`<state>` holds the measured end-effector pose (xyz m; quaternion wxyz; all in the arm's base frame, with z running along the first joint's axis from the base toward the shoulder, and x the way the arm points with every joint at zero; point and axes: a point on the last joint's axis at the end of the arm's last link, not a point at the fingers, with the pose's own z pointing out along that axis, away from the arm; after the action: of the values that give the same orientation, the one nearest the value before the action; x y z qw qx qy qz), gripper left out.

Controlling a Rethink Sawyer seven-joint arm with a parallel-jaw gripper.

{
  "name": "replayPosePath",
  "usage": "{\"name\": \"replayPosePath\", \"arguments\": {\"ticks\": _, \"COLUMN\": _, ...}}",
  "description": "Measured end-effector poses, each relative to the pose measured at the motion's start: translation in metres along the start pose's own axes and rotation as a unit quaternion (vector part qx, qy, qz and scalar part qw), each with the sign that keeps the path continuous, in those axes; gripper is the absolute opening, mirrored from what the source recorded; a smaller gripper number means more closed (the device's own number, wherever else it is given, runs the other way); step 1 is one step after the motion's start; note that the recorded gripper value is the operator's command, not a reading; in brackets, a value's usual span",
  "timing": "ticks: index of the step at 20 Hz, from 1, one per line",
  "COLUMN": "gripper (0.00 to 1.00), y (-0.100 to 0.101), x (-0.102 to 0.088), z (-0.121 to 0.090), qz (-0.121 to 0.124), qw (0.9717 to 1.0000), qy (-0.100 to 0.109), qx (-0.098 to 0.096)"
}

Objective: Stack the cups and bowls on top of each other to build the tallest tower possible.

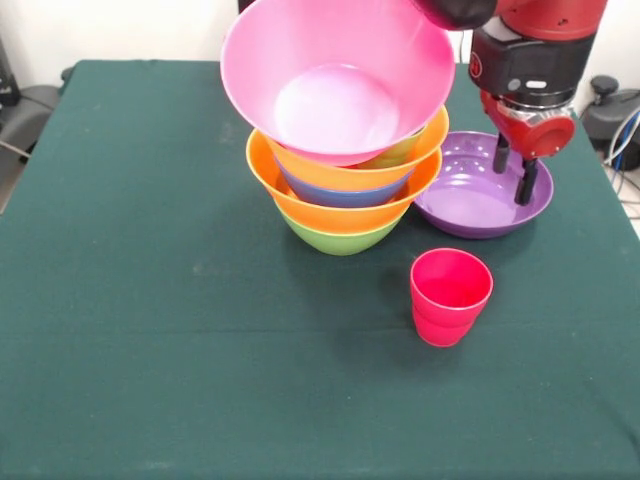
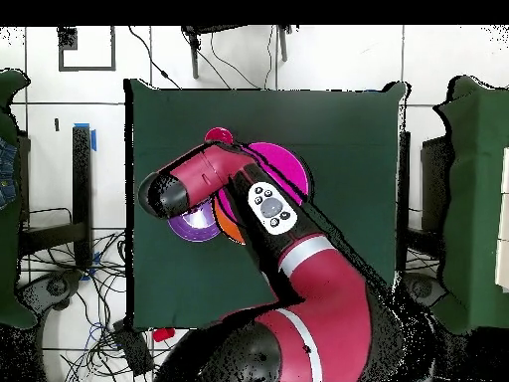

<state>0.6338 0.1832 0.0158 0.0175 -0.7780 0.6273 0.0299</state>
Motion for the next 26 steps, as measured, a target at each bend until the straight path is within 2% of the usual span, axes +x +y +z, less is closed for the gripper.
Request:
{"name": "replayPosePath", "arguments": {"ticks": 14, "gripper": 1.0, "y": 0.012, "x": -0.019, "z": 0.019, "qz": -0.02, "qw": 0.9997, "qy": 0.0, "qx": -0.011}}
{"name": "replayPosePath", "arguments": {"ticks": 22, "gripper": 1.0, "y": 0.012, "x": -0.017, "z": 0.026, "qz": -0.035, "qw": 0.9993, "qy": 0.008, "qx": 0.01}}
{"name": "replayPosePath", "arguments": {"ticks": 26, "gripper": 1.0, "y": 0.017, "x": -0.008, "z": 0.04, "qz": -0.046, "qw": 0.9985, "qy": 0.016, "qx": 0.024}}
